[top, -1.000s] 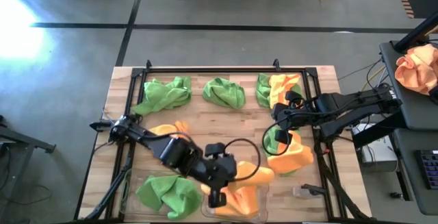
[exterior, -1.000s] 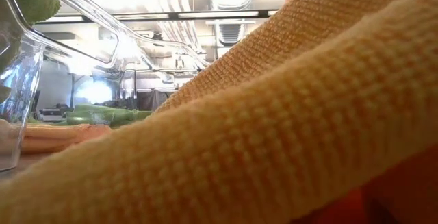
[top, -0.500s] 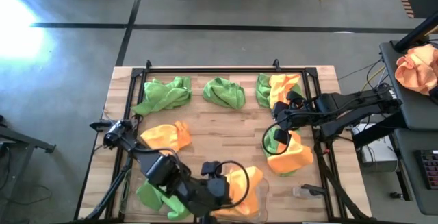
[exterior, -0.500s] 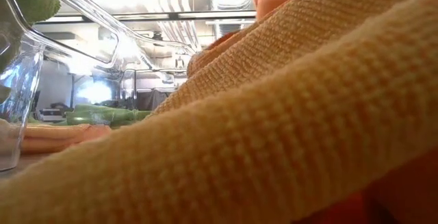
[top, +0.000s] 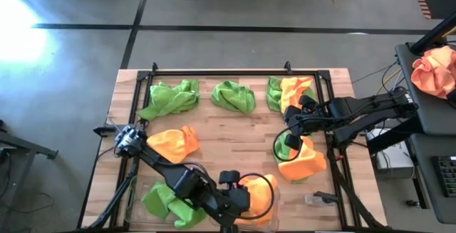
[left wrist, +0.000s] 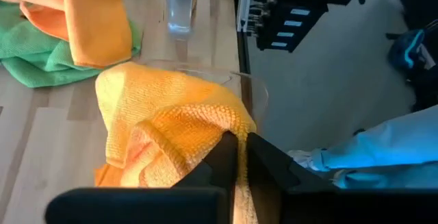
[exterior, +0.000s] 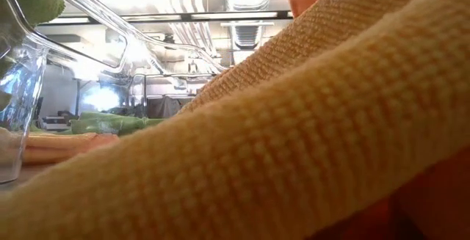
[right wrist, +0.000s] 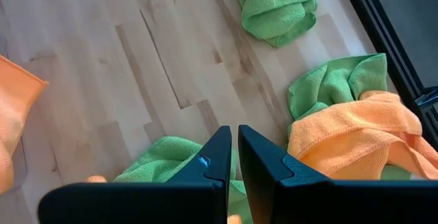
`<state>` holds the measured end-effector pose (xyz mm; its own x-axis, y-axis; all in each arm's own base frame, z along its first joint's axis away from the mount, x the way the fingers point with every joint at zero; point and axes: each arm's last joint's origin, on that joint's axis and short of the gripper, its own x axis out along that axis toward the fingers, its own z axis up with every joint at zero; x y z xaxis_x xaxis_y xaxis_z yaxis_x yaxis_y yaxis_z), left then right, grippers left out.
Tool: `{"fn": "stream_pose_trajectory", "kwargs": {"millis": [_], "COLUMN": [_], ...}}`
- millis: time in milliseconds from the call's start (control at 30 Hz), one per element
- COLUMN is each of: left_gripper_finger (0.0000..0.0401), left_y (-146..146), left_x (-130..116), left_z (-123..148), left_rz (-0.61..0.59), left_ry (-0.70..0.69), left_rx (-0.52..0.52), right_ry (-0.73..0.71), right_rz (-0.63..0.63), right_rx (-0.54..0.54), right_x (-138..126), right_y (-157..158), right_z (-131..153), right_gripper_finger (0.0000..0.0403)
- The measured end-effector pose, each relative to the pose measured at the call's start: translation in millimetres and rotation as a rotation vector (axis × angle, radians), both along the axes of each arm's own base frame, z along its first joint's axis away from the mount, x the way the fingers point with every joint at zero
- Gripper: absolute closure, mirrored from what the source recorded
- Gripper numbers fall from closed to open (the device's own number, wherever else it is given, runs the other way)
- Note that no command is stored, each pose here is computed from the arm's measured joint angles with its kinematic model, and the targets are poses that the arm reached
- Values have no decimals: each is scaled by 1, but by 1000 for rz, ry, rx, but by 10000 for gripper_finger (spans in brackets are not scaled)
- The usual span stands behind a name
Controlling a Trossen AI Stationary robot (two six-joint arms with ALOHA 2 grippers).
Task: Sort microfiber towel by color & place in baskets
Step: Put the orange towel into the right transparent bin
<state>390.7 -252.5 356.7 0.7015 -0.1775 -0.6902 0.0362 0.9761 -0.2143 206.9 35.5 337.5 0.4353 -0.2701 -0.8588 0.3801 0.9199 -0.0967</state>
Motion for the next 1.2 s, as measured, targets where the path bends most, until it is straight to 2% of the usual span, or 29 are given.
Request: {"fn": "stream_pose_trajectory", "kwargs": {"millis": [267, 467, 767, 967, 1200], "left_gripper_finger": [299, 258, 253, 252, 252], "left_y": [0, 5, 35, 48, 68], "left_x": [-1, -8, -42, -43, -36], "left_z": [-1, -8, -22, -9, -18], "left_rz": [9, 6, 194, 221, 292], "left_ry": [16, 105, 410, 364, 370], "left_rx": [-1, 68, 416, 425, 504], "right_ry": [46, 87, 140, 160, 179], "right_rz": [-3, 3, 27, 57, 139], "right_rx": [0, 12, 65, 52, 24], "right_x": [-1, -2, -4, -5, -5], "right_y": [0, 0, 2, 2, 2], "right_z": [-14, -24, -35, -39, -39], "right_gripper_finger": [381, 381, 381, 381, 381]}}
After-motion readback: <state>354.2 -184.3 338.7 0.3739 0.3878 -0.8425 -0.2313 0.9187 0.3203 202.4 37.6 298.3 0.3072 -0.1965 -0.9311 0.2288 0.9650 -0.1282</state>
